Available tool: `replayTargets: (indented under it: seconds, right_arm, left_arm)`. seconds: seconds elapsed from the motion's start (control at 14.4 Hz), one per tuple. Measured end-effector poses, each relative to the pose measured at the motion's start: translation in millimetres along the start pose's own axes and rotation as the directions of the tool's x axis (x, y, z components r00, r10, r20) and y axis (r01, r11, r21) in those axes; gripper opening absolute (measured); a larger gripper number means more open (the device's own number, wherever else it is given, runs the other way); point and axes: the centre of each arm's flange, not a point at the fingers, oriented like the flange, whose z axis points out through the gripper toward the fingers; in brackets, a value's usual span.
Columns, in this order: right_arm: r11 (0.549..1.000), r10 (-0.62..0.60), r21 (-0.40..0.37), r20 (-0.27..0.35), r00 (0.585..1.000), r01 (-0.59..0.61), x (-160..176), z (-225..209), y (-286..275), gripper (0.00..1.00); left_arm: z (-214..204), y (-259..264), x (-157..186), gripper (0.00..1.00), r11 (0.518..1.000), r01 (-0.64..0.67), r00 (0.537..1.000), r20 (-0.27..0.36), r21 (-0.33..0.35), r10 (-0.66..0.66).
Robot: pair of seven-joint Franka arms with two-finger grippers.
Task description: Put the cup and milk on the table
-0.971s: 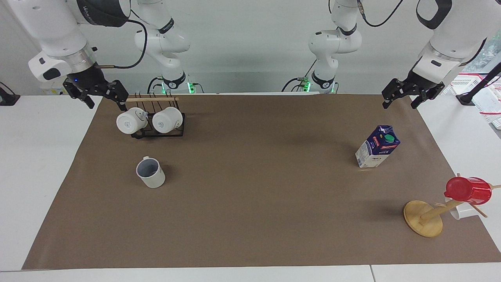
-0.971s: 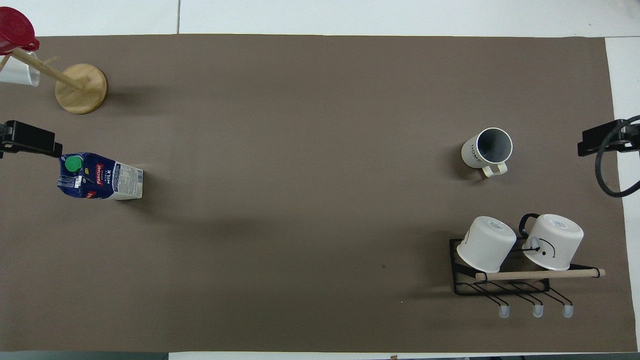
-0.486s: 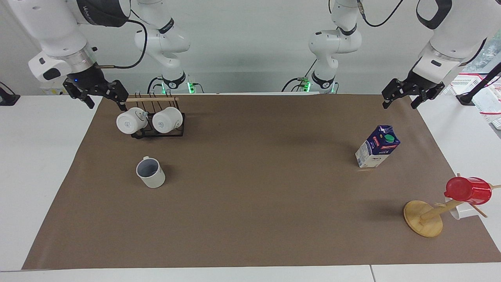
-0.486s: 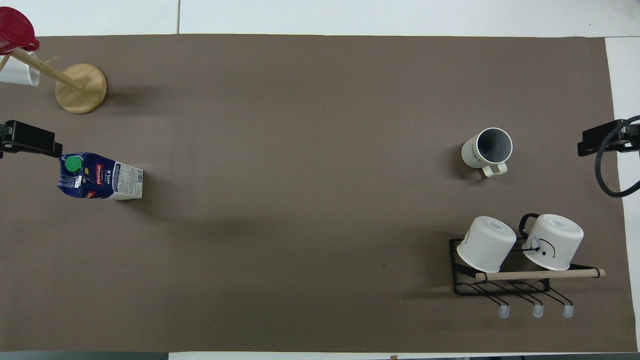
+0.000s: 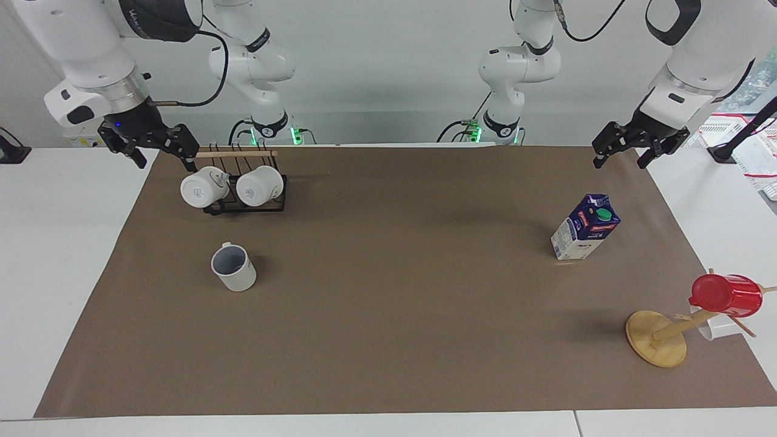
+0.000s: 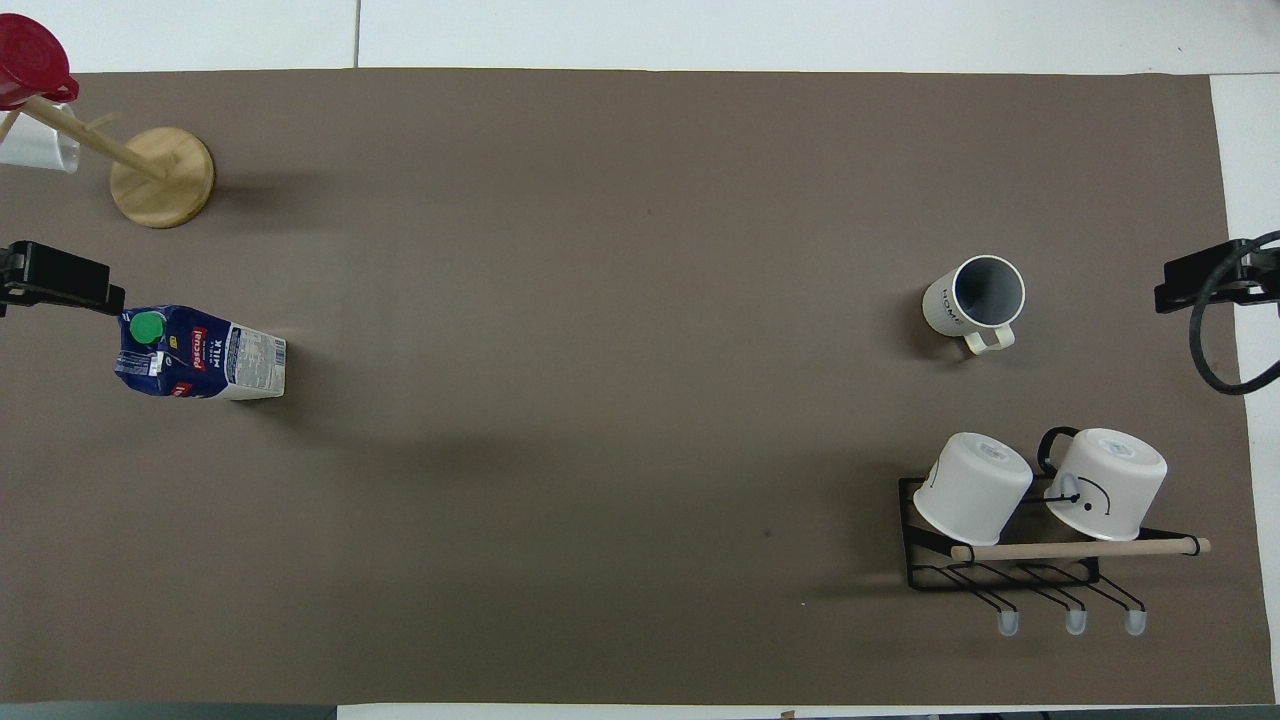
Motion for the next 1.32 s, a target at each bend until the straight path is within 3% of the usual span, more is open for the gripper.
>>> replayTargets:
  seconds: [0.42, 0.69, 1.11, 1.32]
  right_arm:
    - [1.000, -0.006, 0.001, -0.034, 0.999, 0.006, 5.4, 12.5, -0.9, 1.00]
    - [0.993, -0.115, -0.003, -0.076, 0.990, 0.116, 13.8, 37.0, -3.9, 1.00]
    - [0.959, -0.283, -0.021, -0.161, 0.945, 0.284, 70.6, 129.9, -14.6, 1.00]
    - [0.929, -0.368, -0.036, -0.166, 0.915, 0.368, 81.7, 187.0, -29.2, 1.00]
  left_arm:
    - [0.1, 0.0, 0.0, 1.00, 1.000, 0.000, 1.000, 0.000, 0.000, 0.000]
    - [0.2, 0.0, 0.0, 1.00, 1.000, 0.000, 1.000, 0.000, 0.000, 0.000]
    - [0.2, 0.0, 0.0, 1.00, 1.000, 0.000, 1.000, 0.000, 0.000, 0.000]
    - [0.2, 0.0, 0.0, 1.00, 1.000, 0.000, 1.000, 0.000, 0.000, 0.000]
